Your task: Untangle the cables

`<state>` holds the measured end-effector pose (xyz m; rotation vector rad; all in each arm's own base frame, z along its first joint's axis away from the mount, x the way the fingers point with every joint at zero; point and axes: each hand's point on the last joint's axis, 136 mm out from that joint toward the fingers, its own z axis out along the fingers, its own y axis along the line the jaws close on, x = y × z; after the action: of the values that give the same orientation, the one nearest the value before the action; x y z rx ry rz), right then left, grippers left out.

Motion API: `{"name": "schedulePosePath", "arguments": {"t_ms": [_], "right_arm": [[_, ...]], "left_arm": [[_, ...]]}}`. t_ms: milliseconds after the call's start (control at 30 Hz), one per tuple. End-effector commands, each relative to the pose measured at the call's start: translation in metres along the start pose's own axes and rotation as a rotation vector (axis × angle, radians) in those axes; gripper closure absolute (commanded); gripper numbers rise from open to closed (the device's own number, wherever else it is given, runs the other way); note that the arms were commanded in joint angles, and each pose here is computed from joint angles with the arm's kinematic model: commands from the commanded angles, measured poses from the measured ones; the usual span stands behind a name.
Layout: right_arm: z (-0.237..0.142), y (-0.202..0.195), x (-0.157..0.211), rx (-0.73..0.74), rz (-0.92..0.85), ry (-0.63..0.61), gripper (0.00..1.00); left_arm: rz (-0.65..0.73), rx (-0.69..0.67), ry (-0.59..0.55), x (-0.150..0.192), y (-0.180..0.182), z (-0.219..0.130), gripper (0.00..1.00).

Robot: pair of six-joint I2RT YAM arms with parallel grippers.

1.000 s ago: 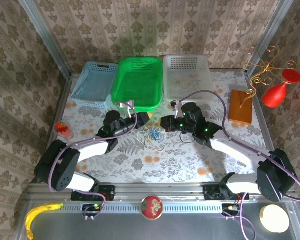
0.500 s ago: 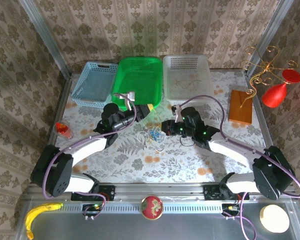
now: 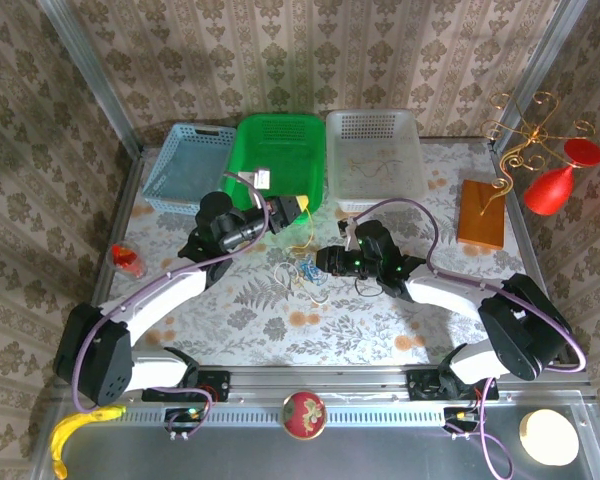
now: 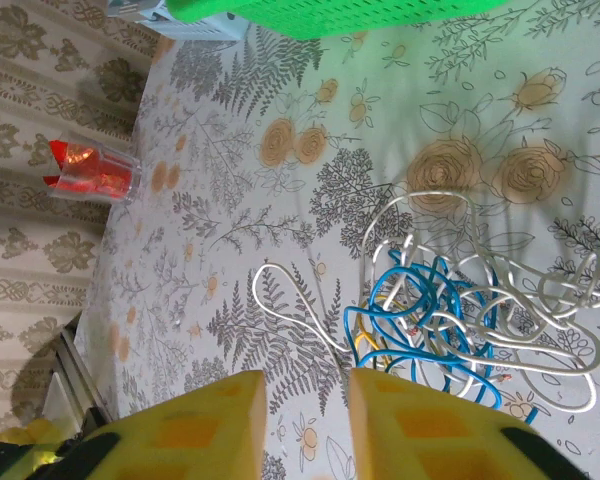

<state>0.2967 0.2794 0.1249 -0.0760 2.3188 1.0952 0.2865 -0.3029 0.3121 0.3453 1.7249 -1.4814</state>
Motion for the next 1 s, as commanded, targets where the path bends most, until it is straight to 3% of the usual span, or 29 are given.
{"name": "schedulePosePath", "arguments": {"t_ms": [0, 433, 633, 867, 967], "right_arm": [[-0.003, -0.003, 0.0, 0.018, 0.002, 0.003, 0.64], [-0.027, -0.009, -0.017, 0.045, 0.013, -0.062, 0.46], [-0.041, -0.003, -0.035, 0.026, 0.094, -0.116, 0.42], [-0.057, 0.01, -0.054, -0.014, 0.211, -0.198, 0.27], [-0.06, 0.017, -0.06, -0.048, 0.25, -0.216, 0.26]], "left_arm": [[0.066, 0.047, -0.031, -0.016, -0.019, -0.003, 1.0], [0.108, 0.071, -0.03, -0.026, -0.034, -0.004, 1.0], [0.115, 0.081, -0.03, -0.029, -0.037, -0.003, 1.0], [0.123, 0.084, -0.032, -0.031, -0.038, -0.002, 1.0], [0.127, 0.086, -0.031, -0.031, -0.038, -0.002, 1.0]]}}
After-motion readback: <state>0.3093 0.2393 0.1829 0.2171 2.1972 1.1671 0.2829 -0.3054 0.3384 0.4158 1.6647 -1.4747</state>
